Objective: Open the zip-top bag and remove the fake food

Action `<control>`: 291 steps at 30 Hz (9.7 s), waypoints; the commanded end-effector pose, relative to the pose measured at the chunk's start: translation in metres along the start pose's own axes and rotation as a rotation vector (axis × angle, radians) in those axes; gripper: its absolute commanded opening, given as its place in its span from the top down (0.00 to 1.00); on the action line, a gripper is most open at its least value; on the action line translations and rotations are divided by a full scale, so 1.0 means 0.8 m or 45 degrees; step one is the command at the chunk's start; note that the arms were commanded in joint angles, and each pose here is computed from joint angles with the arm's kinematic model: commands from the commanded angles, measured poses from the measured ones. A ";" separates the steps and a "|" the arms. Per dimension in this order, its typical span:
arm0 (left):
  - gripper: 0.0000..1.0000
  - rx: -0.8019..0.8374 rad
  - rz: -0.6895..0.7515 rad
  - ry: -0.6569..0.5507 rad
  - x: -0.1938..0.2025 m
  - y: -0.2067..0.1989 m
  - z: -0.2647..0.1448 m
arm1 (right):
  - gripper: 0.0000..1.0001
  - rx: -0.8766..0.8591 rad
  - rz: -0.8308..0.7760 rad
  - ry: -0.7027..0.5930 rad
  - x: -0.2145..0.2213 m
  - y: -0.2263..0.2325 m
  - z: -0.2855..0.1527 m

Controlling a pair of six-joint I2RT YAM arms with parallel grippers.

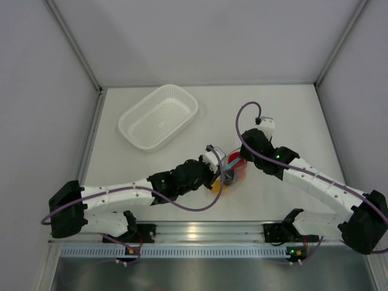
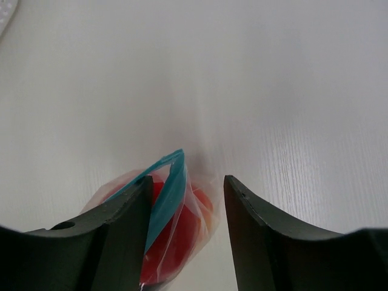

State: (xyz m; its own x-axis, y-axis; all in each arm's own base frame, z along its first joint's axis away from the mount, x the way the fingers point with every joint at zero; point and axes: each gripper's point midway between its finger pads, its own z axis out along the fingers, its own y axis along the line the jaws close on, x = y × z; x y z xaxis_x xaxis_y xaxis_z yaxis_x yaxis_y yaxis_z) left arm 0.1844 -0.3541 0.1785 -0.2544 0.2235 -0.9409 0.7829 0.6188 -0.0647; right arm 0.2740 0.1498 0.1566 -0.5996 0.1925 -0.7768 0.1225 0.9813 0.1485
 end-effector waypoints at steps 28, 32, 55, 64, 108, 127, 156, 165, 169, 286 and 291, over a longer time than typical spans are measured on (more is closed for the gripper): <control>1.00 -0.102 -0.065 0.006 -0.004 0.029 -0.065 | 1.00 0.120 -0.017 -0.118 -0.070 -0.058 0.031; 1.00 -0.124 -0.123 0.059 0.016 0.035 -0.084 | 1.00 0.090 -0.002 -0.132 -0.077 -0.054 0.026; 0.44 -0.077 -0.014 0.029 -0.069 0.003 -0.015 | 1.00 -0.701 -0.082 -0.337 -0.060 0.044 -0.067; 0.68 -0.253 -0.041 0.112 -0.040 0.025 0.022 | 1.00 -0.823 -0.166 -0.364 -0.057 0.060 -0.088; 1.00 -0.837 -0.723 -0.243 -0.039 0.109 -0.020 | 0.27 -0.419 0.015 -0.141 0.041 0.068 -0.097; 1.00 -0.865 -1.033 -0.443 -0.056 0.117 -0.041 | 0.73 -0.431 0.237 -0.030 0.103 0.097 -0.046; 0.82 -0.524 -1.008 -0.124 0.043 0.075 -0.076 | 1.00 0.085 -1.093 0.168 0.034 0.113 -0.072; 0.67 -0.326 -0.864 -0.080 -0.002 0.045 -0.086 | 1.00 -0.072 -0.864 0.097 0.022 0.140 -0.088; 0.68 -0.274 -0.869 -0.088 -0.021 0.038 -0.096 | 1.00 -0.128 -0.793 0.086 0.024 0.140 -0.092; 0.02 -0.267 -0.842 0.412 0.141 -0.039 0.086 | 1.00 -0.486 -0.134 0.104 0.117 0.049 -0.069; 0.22 -0.205 -0.832 0.414 0.130 -0.048 0.081 | 1.00 -0.463 -0.150 0.100 0.117 0.046 -0.066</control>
State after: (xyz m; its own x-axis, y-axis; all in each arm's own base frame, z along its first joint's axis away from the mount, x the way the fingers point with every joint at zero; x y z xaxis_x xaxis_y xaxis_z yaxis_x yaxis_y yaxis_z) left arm 0.1796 -0.3951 0.0489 -0.8037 -0.0776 -0.5900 0.2634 0.8426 -0.4697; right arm 0.1667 0.1919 0.0953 -0.7042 -0.0210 -0.7097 -0.2423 0.9467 0.2124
